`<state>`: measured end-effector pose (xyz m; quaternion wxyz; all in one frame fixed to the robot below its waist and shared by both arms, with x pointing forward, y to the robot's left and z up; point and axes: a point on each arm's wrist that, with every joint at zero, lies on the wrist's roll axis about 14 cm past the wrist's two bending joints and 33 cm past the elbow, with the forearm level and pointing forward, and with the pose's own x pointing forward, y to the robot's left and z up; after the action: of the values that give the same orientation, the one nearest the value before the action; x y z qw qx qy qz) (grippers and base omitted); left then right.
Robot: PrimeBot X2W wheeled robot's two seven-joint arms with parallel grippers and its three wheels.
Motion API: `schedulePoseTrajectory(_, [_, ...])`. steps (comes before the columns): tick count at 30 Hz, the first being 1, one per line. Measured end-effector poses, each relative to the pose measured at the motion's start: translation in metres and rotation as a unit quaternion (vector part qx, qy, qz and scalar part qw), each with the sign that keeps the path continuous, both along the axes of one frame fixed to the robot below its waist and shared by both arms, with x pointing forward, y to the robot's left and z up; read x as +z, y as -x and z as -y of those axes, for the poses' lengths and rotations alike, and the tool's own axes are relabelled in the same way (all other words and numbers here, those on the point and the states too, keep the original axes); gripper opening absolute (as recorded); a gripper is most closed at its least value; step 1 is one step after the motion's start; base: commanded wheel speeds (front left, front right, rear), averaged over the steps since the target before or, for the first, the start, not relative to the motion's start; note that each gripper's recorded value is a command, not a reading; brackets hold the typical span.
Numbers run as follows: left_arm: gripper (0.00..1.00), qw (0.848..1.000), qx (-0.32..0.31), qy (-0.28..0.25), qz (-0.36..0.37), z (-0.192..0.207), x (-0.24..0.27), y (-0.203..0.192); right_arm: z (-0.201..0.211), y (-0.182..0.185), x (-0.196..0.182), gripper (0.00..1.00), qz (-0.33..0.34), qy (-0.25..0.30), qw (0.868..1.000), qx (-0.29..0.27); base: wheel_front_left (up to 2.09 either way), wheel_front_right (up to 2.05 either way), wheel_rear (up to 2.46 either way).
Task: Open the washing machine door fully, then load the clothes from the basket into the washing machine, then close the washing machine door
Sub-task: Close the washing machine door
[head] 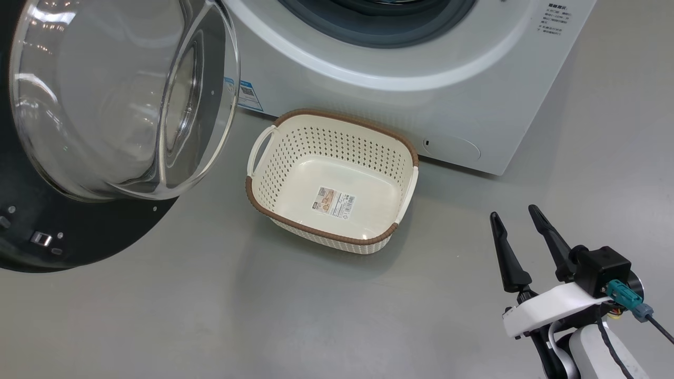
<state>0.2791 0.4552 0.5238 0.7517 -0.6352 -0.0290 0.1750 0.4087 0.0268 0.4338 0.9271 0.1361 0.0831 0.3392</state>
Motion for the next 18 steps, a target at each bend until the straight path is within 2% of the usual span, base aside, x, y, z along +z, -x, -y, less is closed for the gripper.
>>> schedulePoseTrajectory(11, [0.0,0.995,-0.099,0.025,0.02,0.039,0.004,-0.02,-0.001,0.0,-0.002,1.0,-0.006,-0.004,1.0,-0.002,0.0,0.0,0.0])
schedulePoseTrajectory(18, [0.0,0.982,-0.186,0.036,0.013,0.075,0.001,-0.027,-0.001,0.001,-0.001,1.0,-0.007,-0.005,1.0,-0.002,0.0,0.0,0.0])
